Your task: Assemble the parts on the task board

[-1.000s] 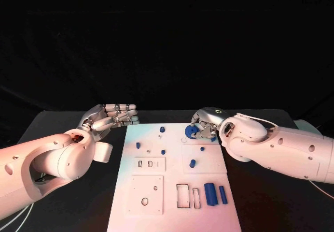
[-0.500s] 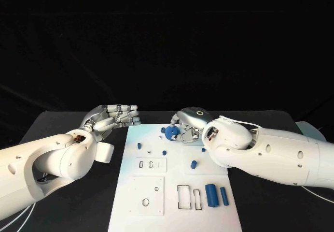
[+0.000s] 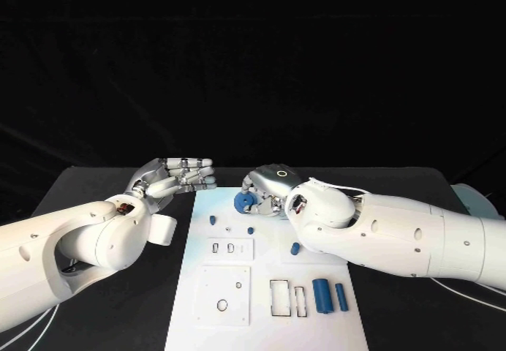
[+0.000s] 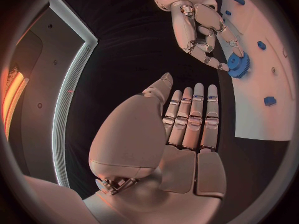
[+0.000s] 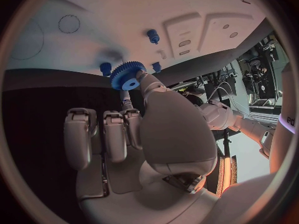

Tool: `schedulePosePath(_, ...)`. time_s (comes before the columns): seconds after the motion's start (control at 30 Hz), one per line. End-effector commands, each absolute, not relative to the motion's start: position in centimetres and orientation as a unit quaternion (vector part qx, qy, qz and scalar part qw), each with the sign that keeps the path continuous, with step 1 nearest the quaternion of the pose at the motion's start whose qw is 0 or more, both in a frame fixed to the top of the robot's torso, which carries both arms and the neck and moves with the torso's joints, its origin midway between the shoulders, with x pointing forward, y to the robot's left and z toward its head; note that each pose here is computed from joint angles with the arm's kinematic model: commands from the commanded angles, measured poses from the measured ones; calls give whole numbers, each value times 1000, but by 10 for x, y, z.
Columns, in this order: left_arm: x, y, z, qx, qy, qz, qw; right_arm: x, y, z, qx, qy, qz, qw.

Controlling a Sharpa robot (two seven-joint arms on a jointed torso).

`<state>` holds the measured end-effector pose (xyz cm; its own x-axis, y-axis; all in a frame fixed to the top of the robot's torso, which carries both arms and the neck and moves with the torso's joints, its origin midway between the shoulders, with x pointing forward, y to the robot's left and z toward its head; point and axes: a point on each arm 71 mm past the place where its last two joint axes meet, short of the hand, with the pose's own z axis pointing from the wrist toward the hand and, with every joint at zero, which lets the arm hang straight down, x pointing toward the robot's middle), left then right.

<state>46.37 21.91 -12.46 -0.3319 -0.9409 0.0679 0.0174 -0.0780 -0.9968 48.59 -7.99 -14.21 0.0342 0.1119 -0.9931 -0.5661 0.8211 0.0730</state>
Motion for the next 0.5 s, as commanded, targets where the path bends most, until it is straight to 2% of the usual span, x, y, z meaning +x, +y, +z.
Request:
schedulePosePath(0.03,463,216,-123,-415,551,-610,390,489,-78,-145,-181,652,237,697)
schedulePosePath(0.5,463,216,-123,-414,552,-610,389,493,-73,-153,-186,665,234,684)
